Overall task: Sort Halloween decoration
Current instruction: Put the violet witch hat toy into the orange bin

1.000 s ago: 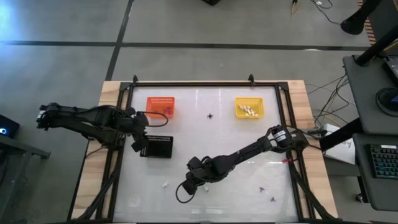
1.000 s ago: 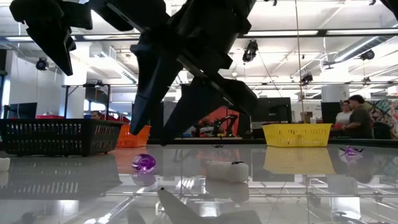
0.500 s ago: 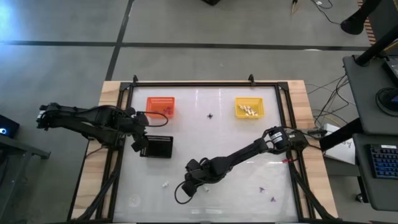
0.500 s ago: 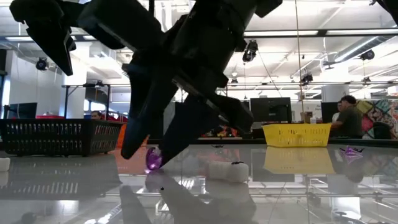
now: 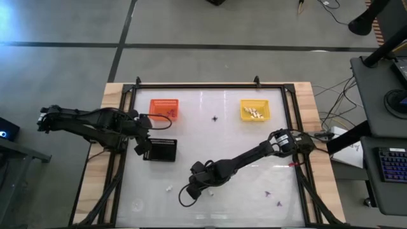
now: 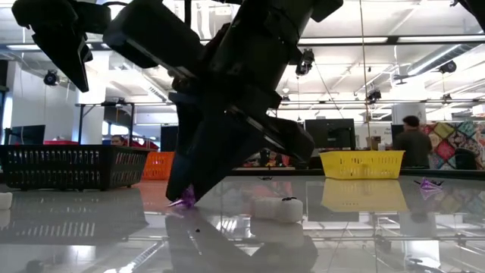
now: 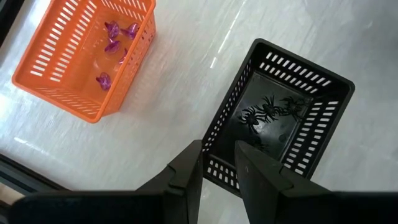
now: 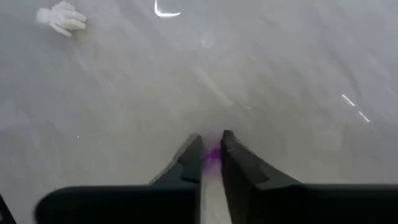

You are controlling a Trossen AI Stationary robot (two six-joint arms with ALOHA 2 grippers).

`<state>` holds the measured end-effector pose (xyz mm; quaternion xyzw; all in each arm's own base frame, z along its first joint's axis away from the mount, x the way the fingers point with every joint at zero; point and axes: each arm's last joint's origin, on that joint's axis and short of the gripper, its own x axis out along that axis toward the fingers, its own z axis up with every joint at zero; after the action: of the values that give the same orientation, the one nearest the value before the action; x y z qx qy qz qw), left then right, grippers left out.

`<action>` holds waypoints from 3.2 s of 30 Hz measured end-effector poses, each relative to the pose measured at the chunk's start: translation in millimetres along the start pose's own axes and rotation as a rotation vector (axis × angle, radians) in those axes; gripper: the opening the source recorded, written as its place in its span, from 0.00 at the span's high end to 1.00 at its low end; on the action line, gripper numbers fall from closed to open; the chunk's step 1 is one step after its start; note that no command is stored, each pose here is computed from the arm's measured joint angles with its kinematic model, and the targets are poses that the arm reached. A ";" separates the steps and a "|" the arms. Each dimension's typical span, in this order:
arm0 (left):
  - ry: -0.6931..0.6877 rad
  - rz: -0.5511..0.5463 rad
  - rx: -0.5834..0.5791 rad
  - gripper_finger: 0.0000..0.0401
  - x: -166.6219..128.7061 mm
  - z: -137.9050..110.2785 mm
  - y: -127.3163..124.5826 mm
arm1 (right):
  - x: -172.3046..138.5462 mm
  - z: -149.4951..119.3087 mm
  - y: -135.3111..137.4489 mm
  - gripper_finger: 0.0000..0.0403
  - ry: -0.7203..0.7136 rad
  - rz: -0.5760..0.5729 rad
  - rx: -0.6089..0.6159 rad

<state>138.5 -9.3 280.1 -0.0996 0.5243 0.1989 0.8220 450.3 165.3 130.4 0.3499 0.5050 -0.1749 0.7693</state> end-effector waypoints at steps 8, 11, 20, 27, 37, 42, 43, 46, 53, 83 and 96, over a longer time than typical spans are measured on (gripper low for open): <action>-0.003 -0.001 -0.048 0.81 -0.1 0.2 -0.1 | -11.4 4.5 -0.6 0.98 0.001 0.004 0.000; -0.006 -0.002 -0.051 0.81 -0.1 0.4 -0.2 | -16.0 8.9 -1.5 0.98 -0.004 0.009 -0.007; -0.050 -0.024 -0.065 0.81 -0.2 4.9 -2.4 | -20.7 25.7 -7.2 0.98 -0.013 0.024 0.001; -0.058 -0.022 -0.022 0.81 -0.2 5.4 -2.6 | -33.7 62.7 -20.6 0.98 -0.078 0.050 0.023; -0.150 -0.043 0.018 0.81 -1.2 13.8 -6.3 | -48.5 136.9 -49.3 0.98 -0.279 0.169 0.057; -0.166 -0.045 0.014 0.81 -1.4 15.2 -6.8 | -54.3 169.3 -68.4 0.98 -0.372 0.205 0.090; -0.166 -0.045 0.014 0.81 -1.4 15.2 -6.8 | -55.7 175.6 -72.3 0.98 -0.393 0.213 0.096; -0.166 -0.045 0.013 0.81 -1.5 15.2 -6.7 | -60.5 194.2 -85.1 0.98 -0.450 0.234 0.125; -0.167 -0.048 -0.015 0.81 -1.5 15.4 -6.8 | -74.3 233.8 -115.9 0.98 -0.596 0.284 0.186; -0.386 0.007 -0.128 0.81 -6.2 32.3 -9.2 | -52.3 282.6 -184.2 0.98 -0.614 0.448 -0.008; -0.391 0.007 -0.137 0.81 -6.3 33.0 -8.9 | -51.5 285.1 -185.4 0.98 -0.637 0.476 -0.103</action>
<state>167.2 -6.4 299.6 -0.1130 0.3402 0.2524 0.8988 499.5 -171.6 179.5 0.3462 0.1540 -0.0658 0.9231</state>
